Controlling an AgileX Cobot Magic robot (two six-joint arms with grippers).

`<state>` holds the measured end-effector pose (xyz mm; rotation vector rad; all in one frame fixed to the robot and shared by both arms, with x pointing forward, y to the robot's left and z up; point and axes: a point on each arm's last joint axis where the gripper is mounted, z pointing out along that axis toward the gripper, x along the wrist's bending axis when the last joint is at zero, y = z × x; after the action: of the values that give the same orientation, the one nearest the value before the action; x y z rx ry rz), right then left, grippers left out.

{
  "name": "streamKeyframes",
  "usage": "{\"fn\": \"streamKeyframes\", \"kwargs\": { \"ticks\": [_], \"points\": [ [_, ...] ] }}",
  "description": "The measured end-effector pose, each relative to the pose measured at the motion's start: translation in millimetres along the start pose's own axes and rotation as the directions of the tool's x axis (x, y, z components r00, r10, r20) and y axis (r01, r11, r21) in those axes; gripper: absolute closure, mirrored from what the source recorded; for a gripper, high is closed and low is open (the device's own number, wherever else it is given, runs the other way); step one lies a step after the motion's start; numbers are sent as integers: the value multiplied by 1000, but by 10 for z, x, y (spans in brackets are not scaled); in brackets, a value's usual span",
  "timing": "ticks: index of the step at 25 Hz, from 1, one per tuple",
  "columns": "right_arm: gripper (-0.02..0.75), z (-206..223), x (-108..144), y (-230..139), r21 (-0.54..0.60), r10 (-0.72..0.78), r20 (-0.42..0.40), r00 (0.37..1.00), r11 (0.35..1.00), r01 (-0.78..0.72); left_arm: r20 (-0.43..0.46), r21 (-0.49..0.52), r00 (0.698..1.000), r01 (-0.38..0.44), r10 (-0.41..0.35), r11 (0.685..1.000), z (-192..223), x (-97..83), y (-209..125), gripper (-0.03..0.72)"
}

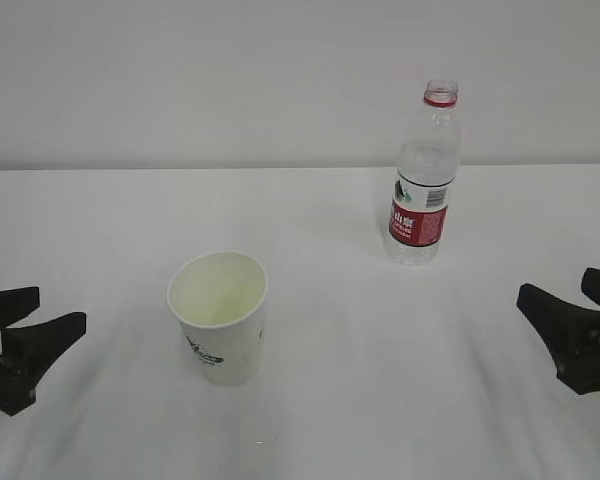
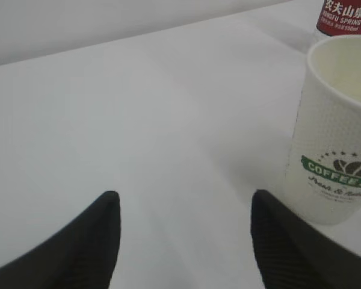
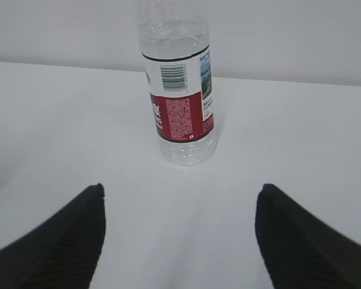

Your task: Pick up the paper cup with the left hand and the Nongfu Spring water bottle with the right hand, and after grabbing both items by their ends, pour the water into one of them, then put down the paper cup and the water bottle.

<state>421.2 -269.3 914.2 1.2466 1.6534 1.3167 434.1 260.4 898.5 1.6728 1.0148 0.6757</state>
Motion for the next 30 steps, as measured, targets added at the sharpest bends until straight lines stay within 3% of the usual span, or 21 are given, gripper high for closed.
{"fn": "streamKeyframes", "kwargs": {
  "ticks": [9,12,18,25,30],
  "points": [
    [150,0,-2,2,-2,-52,2,999,999,52,84,-7,996,-37,37,999,28,-56,23,193],
    [150,12,2,14,-8,-137,-6,991,991,137,91,-5,995,-40,40,999,29,-63,19,193],
    [150,56,5,59,-31,-243,-20,970,970,242,146,-18,974,-173,173,985,23,-114,11,190],
    [146,232,-25,124,-56,-210,-50,976,977,207,174,-21,966,-192,192,981,20,-139,7,72],
    [146,486,-51,-16,5,-170,-127,977,985,172,174,-16,971,-164,164,986,20,-139,7,55]
  ]
}}
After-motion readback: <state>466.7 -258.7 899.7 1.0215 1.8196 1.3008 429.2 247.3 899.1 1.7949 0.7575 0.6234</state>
